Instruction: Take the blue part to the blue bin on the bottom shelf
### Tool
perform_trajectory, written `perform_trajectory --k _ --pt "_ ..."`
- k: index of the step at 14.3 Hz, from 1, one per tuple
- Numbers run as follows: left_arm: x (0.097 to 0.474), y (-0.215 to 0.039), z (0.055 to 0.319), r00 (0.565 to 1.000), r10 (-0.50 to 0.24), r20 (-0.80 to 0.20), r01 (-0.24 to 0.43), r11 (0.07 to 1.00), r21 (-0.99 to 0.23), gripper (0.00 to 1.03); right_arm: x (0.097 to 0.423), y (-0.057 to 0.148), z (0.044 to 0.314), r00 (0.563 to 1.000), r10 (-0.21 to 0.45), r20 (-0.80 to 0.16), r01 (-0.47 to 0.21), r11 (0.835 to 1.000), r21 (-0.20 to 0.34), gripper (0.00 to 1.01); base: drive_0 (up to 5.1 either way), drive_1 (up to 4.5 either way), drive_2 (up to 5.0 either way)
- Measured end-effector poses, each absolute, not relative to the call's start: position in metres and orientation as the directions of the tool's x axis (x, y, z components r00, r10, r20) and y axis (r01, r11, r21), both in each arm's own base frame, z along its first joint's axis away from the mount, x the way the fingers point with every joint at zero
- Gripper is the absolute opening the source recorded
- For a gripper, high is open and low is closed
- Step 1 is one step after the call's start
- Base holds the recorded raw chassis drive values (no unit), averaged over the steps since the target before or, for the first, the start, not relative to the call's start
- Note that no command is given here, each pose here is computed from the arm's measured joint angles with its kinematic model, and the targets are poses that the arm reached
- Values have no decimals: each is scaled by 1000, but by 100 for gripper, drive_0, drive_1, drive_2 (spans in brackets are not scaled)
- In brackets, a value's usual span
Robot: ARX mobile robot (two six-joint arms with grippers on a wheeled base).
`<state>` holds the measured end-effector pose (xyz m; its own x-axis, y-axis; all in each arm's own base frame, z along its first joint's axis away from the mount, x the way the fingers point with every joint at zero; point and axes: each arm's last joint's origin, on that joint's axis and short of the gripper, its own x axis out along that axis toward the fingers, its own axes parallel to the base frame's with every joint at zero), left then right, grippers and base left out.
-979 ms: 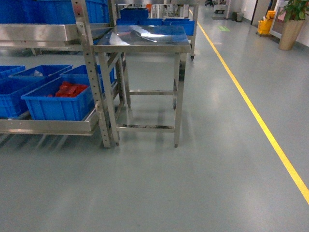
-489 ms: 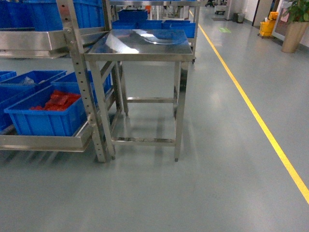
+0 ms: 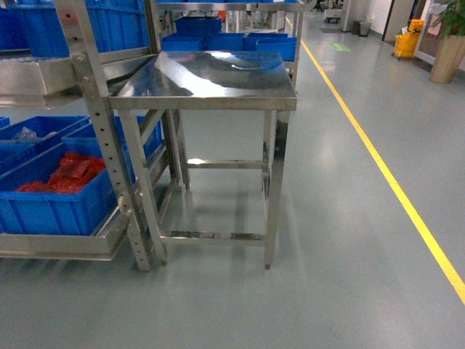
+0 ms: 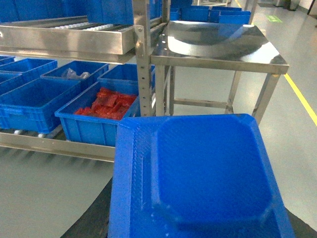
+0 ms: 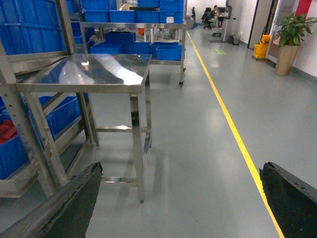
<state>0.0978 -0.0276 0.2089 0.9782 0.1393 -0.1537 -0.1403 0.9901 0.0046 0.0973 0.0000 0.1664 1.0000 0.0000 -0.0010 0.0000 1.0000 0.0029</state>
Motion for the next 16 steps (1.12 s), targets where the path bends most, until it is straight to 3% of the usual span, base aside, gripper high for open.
perform_trajectory --k 16 --pt "98 -28 209 978 140 -152 -141 990 4 43 97 0 167 1000 0 1 0 1000 3 98 -2 405 -410"
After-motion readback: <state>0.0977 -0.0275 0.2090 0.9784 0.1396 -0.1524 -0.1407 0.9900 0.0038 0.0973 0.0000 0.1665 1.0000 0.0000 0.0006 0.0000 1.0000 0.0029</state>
